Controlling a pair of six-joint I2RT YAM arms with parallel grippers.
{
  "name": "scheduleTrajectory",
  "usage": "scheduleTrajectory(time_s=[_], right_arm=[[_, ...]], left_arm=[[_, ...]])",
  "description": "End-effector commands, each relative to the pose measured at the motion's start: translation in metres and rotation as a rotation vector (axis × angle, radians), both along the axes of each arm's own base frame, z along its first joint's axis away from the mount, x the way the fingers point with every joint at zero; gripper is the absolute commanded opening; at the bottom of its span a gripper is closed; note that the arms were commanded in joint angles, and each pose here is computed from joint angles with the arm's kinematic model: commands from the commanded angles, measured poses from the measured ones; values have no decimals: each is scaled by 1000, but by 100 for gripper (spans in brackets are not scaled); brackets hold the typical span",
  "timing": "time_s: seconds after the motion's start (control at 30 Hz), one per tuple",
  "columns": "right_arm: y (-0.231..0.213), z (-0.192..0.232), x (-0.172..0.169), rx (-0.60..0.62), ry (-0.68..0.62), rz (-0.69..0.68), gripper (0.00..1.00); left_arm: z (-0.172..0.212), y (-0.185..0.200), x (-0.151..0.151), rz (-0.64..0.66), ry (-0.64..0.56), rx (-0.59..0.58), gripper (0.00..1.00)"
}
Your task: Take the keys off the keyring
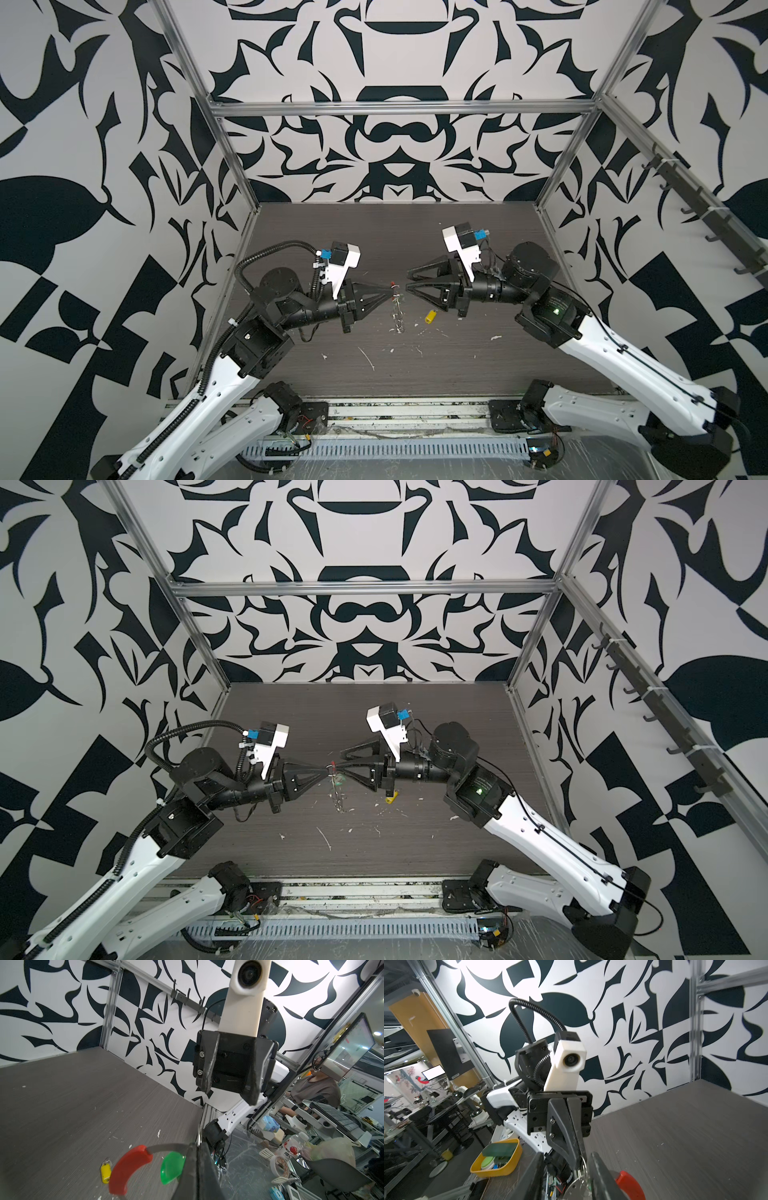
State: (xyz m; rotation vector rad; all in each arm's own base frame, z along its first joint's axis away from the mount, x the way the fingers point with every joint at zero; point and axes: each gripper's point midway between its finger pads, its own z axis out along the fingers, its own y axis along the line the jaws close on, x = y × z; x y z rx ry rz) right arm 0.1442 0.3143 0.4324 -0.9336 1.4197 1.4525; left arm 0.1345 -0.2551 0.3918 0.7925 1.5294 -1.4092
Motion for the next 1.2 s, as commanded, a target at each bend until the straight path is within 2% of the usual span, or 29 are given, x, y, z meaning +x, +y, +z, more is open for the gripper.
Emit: scheduleTrajectory(time_s=[0.0,0.23,0.57,1.17], right_arm=[[-2,18,5,84,-30,-46,39],[2,28,5,154,-29,-46,39],[16,19,7,137,-8,-30,36],[21,18,0,127,-13,18,2]], left_arm=[[36,8,-1,39,-121,-139,0],[41,15,4,88,-167,-239,0],[42,15,6,94,-155,-281,0],[37,11,9,81,-133,-274,0]])
